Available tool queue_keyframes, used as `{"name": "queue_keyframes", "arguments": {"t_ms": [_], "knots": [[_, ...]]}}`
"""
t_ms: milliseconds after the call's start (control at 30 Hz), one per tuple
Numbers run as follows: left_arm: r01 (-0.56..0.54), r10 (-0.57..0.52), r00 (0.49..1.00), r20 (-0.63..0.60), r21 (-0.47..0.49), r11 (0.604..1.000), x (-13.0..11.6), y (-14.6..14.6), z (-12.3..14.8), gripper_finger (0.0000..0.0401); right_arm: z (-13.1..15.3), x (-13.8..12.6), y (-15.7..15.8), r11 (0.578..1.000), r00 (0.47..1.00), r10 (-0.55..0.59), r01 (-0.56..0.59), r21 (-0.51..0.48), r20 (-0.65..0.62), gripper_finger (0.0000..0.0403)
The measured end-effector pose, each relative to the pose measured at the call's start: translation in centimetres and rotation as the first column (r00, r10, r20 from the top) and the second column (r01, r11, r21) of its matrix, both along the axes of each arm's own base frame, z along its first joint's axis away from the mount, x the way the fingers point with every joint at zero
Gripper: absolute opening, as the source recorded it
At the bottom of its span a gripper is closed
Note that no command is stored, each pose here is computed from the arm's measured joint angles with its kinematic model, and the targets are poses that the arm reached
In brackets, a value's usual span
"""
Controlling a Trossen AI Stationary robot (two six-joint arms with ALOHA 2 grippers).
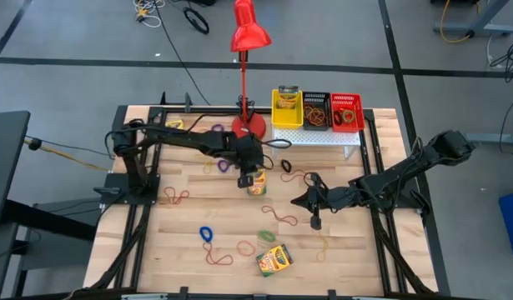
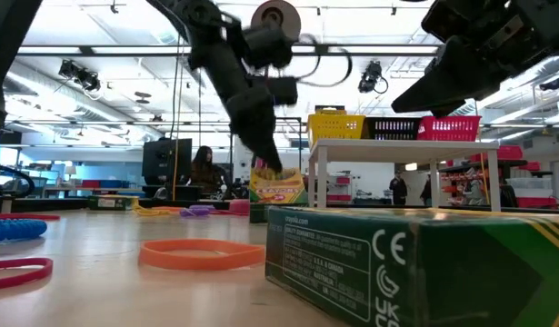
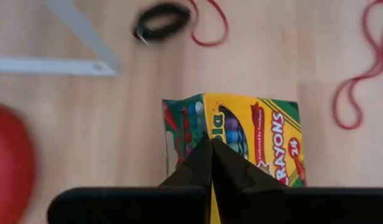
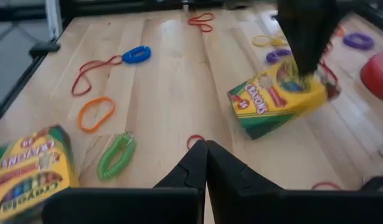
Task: Pick & Place Office Desk Supplies
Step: Put the crayon box into the yellow bin on the shelf
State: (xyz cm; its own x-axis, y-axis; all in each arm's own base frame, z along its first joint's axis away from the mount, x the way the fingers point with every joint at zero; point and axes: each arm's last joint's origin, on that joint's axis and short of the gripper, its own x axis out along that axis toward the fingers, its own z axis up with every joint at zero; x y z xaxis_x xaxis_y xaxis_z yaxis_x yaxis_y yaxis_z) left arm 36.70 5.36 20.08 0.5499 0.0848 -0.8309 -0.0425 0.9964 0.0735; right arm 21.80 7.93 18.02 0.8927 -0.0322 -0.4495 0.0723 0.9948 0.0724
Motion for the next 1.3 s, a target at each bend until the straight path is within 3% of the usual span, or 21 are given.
{"name": "queue_keyframes", "arguments": {"t_ms": [167, 400, 633, 933, 1167, 1300], "knots": [[0.005, -0.006, 1.000, 0.007, 0.212, 0.977, 0.3, -3.3, 0.7, 0.0003, -2.2, -1.1, -1.0, 0.978, 0.984, -0.175, 0.170, 0.117, 0.037, 0.0014], [0.016, -0.045, 0.996, 0.082, 0.322, 0.947, 0.8, -7.9, 1.1, 0.0003, -4.3, -0.7, -2.0, 0.954, 0.959, -0.265, 0.246, 0.171, 0.104, 0.0076], [-0.052, 0.004, 0.994, 0.113, 0.432, 0.900, 0.4, -10.3, 1.2, 0.0003, -5.0, 1.4, -2.4, 0.956, 0.958, -0.280, 0.271, 0.111, 0.070, 0.0149], [-0.110, 0.055, 0.993, 0.109, 0.599, 0.793, 0.7, -11.7, -0.4, 0.0003, -4.2, 2.9, -3.7, 0.964, 0.963, -0.246, 0.232, 0.126, 0.110, 0.0196], [-0.132, 0.059, 0.989, 0.136, 0.620, 0.774, 0.8, -12.2, -0.2, 0.0003, -5.1, 4.3, -6.3, 0.968, 0.967, -0.215, 0.192, 0.163, 0.137, 0.0270], [-0.122, 0.048, 0.990, 0.134, 0.622, 0.773, 0.7, -12.5, -0.2, 0.0003, -6.3, 5.1, -7.2, 0.971, 0.963, -0.201, 0.172, 0.167, 0.177, 0.0285]]}}
